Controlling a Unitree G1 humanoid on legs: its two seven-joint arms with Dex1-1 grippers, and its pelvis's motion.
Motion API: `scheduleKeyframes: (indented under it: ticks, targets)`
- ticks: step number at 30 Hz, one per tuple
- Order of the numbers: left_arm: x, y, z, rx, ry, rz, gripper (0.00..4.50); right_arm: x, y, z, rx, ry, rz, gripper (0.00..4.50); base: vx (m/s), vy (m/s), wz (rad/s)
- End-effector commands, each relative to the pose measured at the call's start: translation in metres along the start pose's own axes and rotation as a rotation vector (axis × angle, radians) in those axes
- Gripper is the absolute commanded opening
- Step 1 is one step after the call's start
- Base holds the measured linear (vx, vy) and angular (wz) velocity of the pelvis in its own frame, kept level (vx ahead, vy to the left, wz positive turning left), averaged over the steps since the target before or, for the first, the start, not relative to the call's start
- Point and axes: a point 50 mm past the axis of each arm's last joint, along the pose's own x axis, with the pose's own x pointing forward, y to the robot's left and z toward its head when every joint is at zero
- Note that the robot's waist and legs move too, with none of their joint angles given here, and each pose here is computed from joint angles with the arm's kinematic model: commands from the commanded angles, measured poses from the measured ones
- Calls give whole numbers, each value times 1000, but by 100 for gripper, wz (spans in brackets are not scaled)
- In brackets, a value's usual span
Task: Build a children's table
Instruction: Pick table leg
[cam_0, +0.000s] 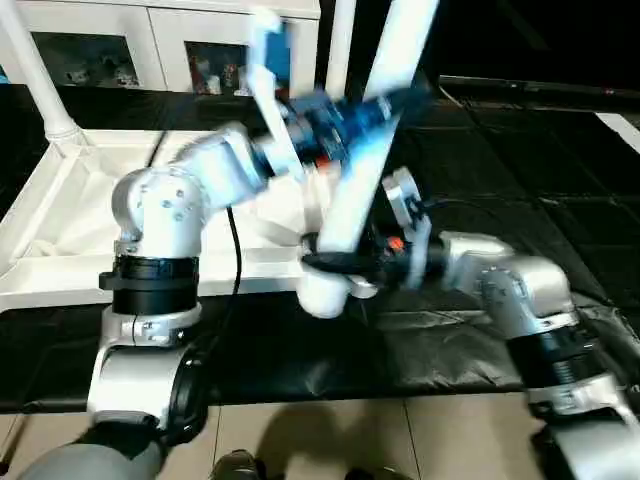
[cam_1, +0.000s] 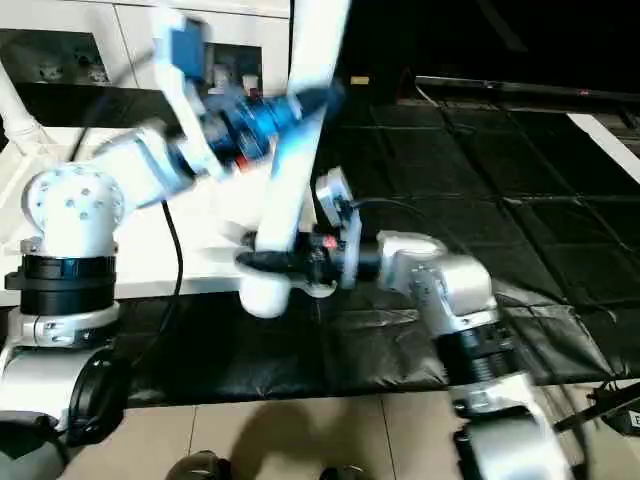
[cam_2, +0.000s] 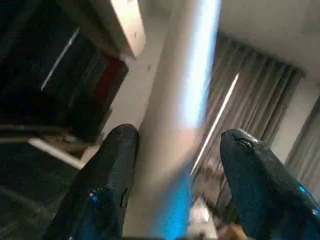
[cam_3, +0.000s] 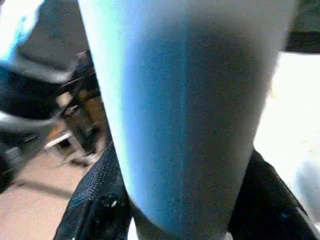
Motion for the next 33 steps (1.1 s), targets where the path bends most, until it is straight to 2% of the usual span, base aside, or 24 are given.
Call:
scheduleKeyframes:
  ticks: [1, 5, 7, 8, 12, 14, 15, 16, 20, 27, 33]
  targets:
    - [5, -13, 15, 7, -62, -91, 292, -14, -14, -3, 48, -41, -130, 197, 0, 0, 0]
    - [-3, -4, 21, 20, -92, -22, 292, -15, -14, -2, 51, -79, -147, 190, 0, 0, 0]
    - [-12, 6, 23, 69, -94, 57, 292, -16, -14, -2, 49, -98, -165, 190, 0, 0, 0]
    - [-12, 7, 23, 71, -93, 61, 292, -16, -14, -3, 48, -97, -165, 190, 0, 0, 0]
    - [-31, 43, 8, 249, 99, 378, 292, -14, -17, -7, -22, -69, -232, 190, 0, 0, 0]
    - [-42, 55, -6, 350, 244, 458, 292, -16, -20, -7, -63, -65, -285, 190, 0, 0, 0]
    - [-52, 63, -17, 399, 339, 499, 292, -17, -23, -6, -137, -51, -349, 190, 0, 0, 0]
    - [-54, 65, -20, 404, 357, 509, 292, -18, -24, -6, -159, -46, -368, 190, 0, 0, 0]
    - [-45, 67, -33, 439, 432, 512, 292, -17, -21, -8, -161, -72, -367, 190, 0, 0, 0]
    - [-10, 54, -42, 426, 385, 327, 292, -14, -21, -22, -219, 27, -367, 190, 0, 0, 0]
    - [-2, 43, -46, 413, 382, 212, 292, -14, -21, -24, -239, 38, -378, 190, 0, 0, 0]
